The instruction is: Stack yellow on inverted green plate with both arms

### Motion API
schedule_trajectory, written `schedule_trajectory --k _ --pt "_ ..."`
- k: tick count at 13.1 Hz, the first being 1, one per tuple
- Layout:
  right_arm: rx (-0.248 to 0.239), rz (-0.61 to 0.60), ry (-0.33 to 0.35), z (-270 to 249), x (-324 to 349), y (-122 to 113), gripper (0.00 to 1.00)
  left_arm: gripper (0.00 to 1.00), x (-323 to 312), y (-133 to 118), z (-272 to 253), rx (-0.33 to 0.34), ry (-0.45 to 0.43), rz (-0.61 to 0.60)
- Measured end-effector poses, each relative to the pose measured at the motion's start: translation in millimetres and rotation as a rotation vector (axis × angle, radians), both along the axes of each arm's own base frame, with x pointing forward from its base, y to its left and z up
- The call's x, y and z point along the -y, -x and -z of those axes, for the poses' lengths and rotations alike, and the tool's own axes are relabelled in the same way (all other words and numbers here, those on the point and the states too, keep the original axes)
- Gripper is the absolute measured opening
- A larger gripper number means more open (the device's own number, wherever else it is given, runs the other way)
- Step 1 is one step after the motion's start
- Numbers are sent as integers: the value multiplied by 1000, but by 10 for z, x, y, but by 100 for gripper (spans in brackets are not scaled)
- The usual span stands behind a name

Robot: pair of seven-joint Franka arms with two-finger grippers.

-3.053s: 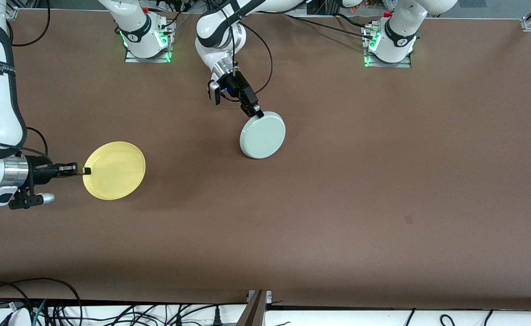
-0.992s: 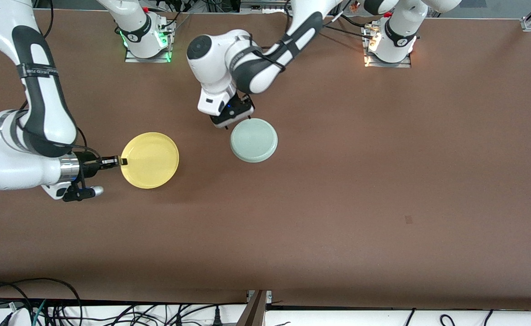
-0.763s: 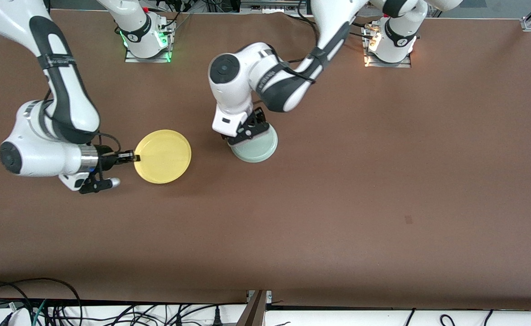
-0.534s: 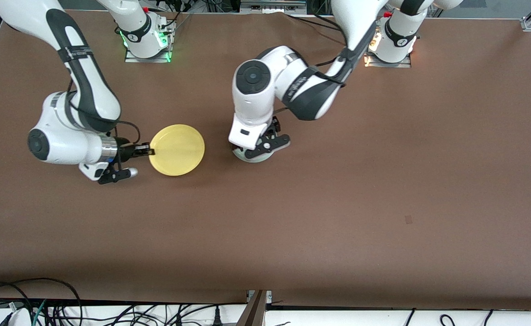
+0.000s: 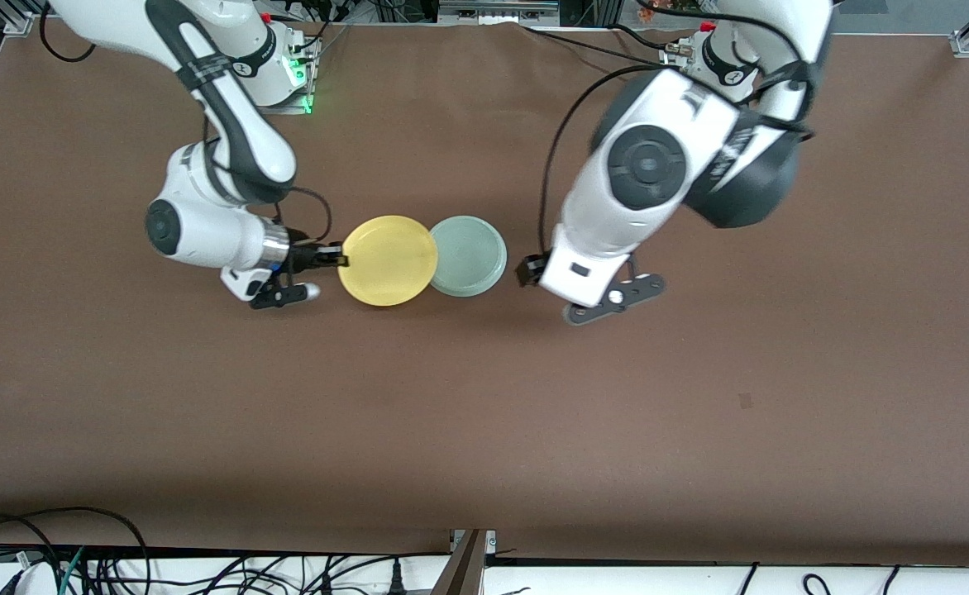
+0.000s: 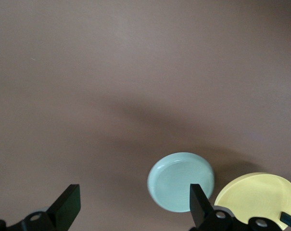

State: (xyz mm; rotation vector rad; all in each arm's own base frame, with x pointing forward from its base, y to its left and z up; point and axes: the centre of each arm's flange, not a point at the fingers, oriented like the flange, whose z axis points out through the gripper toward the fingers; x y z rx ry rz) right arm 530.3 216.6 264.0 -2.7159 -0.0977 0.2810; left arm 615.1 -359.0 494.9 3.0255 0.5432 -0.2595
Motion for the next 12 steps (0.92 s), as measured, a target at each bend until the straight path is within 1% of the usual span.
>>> schedule_trajectory --k 3,5,7,9,10,12 --pt "14 15 13 58 -440 244 3 100 -625 -30 -384 -37 -2 66" --pt "25 14 31 166 -755 488 3 100 -970 -33 -592 -45 5 105" --pt "10 -4 43 299 -989 698 3 100 -1338 -51 -820 -27 21 132" --pt "-2 -19 46 453 -1089 797 3 100 -1730 -48 -1068 0 32 126" --pt "-4 -20 46 525 -1127 830 3 100 -1898 -28 -1182 15 26 122" --pt "-9 -18 46 640 -1154 861 3 100 -2077 102 -1368 39 -26 163"
